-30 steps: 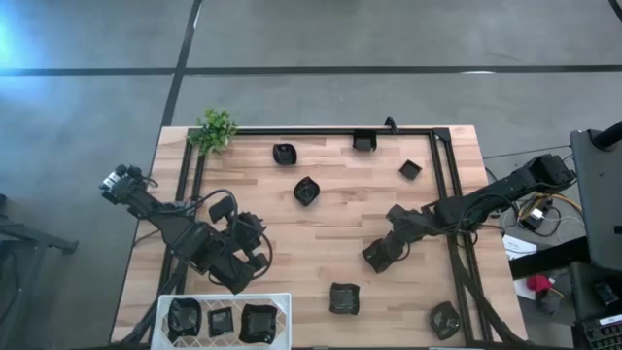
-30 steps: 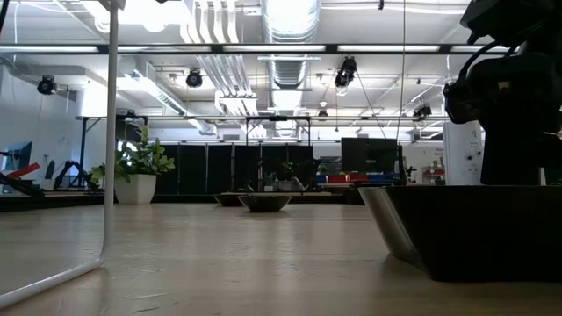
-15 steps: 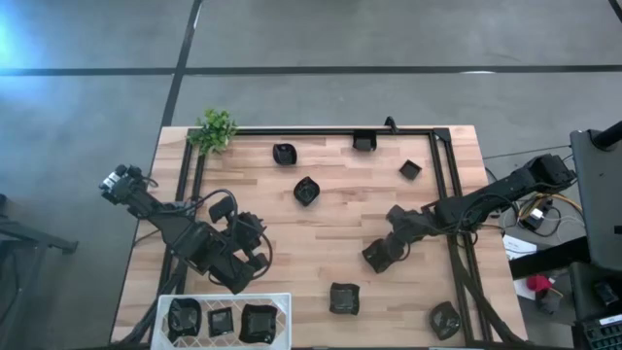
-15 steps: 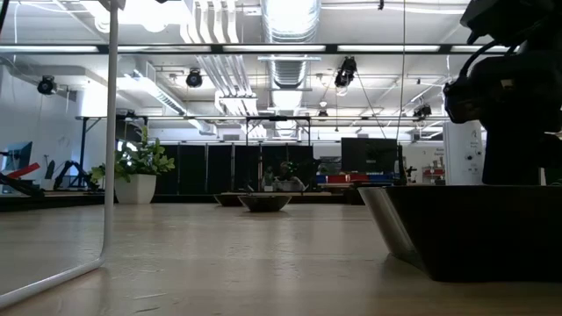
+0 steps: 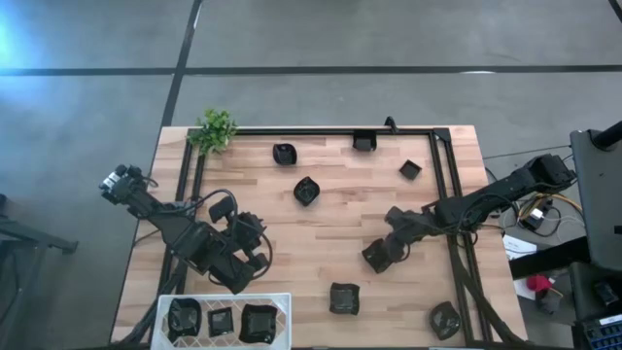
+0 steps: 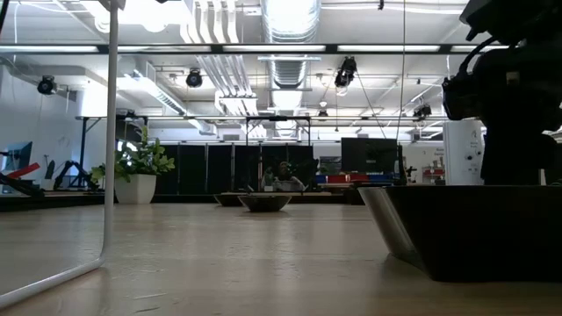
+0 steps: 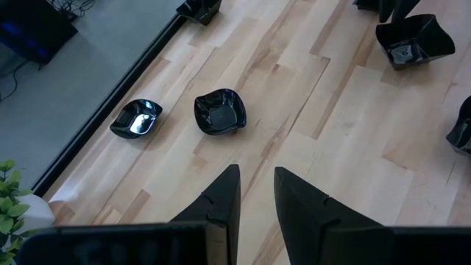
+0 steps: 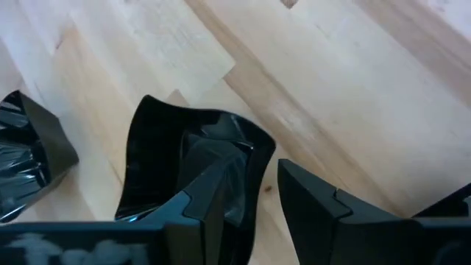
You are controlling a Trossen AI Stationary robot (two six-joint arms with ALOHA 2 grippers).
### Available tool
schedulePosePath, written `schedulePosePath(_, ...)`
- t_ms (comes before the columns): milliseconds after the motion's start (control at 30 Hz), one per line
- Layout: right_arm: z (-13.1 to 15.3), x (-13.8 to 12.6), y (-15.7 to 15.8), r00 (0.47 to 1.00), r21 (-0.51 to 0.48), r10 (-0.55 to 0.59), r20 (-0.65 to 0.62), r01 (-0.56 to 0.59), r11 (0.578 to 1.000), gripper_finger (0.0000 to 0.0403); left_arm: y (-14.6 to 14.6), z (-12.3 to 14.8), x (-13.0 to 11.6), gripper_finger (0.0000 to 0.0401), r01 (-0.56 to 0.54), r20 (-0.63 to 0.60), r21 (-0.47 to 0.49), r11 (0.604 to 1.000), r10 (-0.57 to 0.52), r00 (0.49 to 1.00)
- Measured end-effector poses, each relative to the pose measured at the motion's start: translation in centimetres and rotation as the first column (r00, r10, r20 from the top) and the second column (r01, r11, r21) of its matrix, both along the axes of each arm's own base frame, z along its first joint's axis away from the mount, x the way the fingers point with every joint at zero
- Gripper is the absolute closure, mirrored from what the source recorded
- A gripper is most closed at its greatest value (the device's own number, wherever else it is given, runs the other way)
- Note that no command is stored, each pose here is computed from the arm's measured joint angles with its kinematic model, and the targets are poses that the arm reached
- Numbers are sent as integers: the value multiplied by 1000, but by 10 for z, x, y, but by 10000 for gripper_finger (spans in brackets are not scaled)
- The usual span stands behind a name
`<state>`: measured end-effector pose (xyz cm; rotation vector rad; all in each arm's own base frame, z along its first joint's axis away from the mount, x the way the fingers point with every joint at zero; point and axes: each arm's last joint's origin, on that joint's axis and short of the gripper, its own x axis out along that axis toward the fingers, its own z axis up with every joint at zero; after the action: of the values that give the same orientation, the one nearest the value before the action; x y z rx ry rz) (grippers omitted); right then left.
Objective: Pick & Place Mini shaped plates
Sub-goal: Stack the black distorted square plate on top of the other black distorted square plate on the shelf
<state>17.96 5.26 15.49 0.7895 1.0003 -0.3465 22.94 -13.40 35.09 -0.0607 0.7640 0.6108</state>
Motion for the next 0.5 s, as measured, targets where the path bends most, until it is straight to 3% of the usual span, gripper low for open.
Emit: schedulePosePath(500,-12,-5,-3,999,-17,-40,11,40,999,289,0,0,0,323,0,5,-4,1000,0,1000)
